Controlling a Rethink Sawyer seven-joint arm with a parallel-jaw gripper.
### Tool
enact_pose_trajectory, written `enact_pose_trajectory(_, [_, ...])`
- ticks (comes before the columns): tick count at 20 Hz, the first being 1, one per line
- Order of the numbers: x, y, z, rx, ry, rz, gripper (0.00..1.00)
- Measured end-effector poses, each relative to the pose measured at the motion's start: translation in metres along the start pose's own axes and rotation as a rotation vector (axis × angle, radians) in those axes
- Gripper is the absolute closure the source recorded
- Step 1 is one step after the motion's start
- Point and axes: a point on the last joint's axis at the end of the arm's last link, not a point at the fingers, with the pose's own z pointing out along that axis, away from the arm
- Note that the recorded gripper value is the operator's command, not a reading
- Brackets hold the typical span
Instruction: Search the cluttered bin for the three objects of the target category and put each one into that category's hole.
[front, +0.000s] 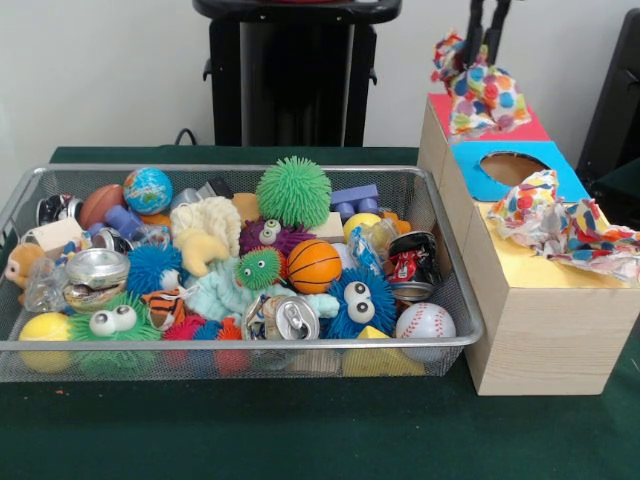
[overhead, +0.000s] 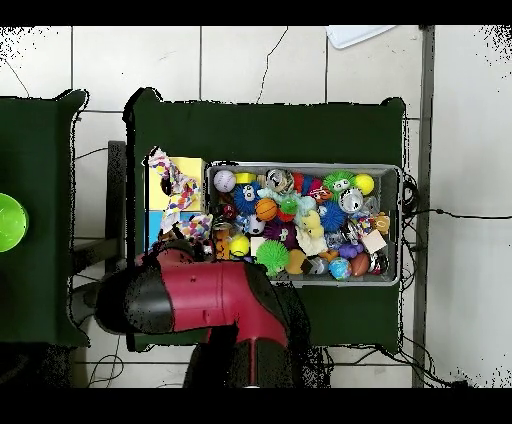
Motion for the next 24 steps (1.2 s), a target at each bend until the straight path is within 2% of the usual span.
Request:
enact_pose_trajectory(13, [-0.009, 0.063, 0.019, 0.010, -0.002, 0.056, 1.00])
enact_pose_trajectory(24, [-0.030, 0.088, 0.022, 0.025, -0.015, 0.065, 1.00])
